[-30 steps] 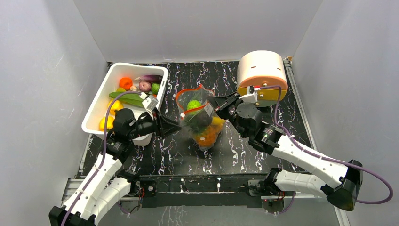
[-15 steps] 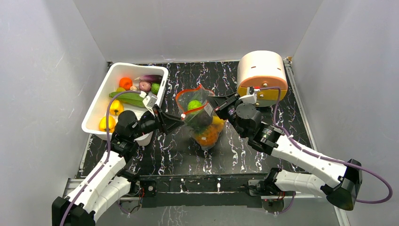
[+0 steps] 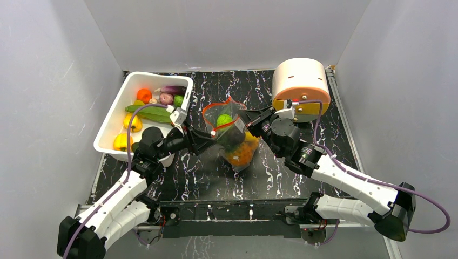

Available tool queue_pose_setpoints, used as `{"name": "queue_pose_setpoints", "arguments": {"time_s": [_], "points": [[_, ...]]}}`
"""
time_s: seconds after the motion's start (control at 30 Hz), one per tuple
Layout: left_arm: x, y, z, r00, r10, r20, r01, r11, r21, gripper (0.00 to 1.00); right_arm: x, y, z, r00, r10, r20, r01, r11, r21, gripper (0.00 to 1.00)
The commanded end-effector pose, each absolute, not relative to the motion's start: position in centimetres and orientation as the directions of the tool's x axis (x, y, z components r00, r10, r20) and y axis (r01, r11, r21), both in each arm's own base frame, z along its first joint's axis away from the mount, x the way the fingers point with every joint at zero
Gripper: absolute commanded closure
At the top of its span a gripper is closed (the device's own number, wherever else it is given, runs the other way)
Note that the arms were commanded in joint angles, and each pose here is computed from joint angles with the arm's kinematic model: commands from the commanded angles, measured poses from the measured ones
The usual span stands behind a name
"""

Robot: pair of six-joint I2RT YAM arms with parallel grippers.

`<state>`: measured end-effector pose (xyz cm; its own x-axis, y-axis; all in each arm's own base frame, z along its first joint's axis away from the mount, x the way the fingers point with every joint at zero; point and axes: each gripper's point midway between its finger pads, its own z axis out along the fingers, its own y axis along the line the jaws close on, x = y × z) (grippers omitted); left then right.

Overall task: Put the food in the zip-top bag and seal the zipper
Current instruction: Zip the zipper food storage bag at the center of the board.

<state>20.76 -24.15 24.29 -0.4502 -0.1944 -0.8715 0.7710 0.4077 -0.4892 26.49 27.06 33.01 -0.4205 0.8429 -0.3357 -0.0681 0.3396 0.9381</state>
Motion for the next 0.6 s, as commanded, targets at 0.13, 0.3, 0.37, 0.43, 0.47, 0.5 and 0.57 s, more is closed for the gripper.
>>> {"name": "queue_pose_setpoints", "arguments": {"time_s": [0.13,0.3,0.37,0.43,0.47,0.5,0.57], "points": [[21.6,-23.5,23.6,-0.359,-0.174,-0.917,0.776,0.491,-0.396,0.51,26.5,26.7,37.3,-0.385,0.891,-0.242,-0.144,0.201,0.969,1.00],[21.8,-24.0,23.9,-0.346,-0.194,-0.918,0.787,0.473,-0.397,0.56,26.6,26.9,37.1,-0.391,0.889,-0.238,-0.142,0.198,0.970,1.00],[21.8,-24.3,24.0,-0.343,-0.197,-0.918,0.795,0.459,-0.396,0.64,26.6,27.0,37.0,-0.393,0.888,-0.238,-0.141,0.197,0.970,1.00],[21.6,-24.4,24.2,-0.335,-0.198,-0.921,0.803,0.451,-0.389,0.75,26.5,26.9,36.9,-0.395,0.887,-0.241,-0.140,0.201,0.969,1.00],[21.5,-24.3,24.3,-0.330,-0.198,-0.923,0.807,0.449,-0.384,0.83,26.4,26.9,36.8,-0.396,0.885,-0.244,-0.139,0.205,0.969,1.00],[21.3,-24.2,24.4,-0.324,-0.195,-0.926,0.809,0.450,-0.378,0.92,26.3,26.9,36.7,-0.400,0.883,-0.247,-0.136,0.209,0.968,1.00],[20.8,-24.0,24.6,-0.309,-0.185,-0.933,0.818,0.448,-0.360,1.00,26.1,26.7,36.0,-0.409,0.877,-0.253,-0.126,0.220,0.967,1.00]]}}
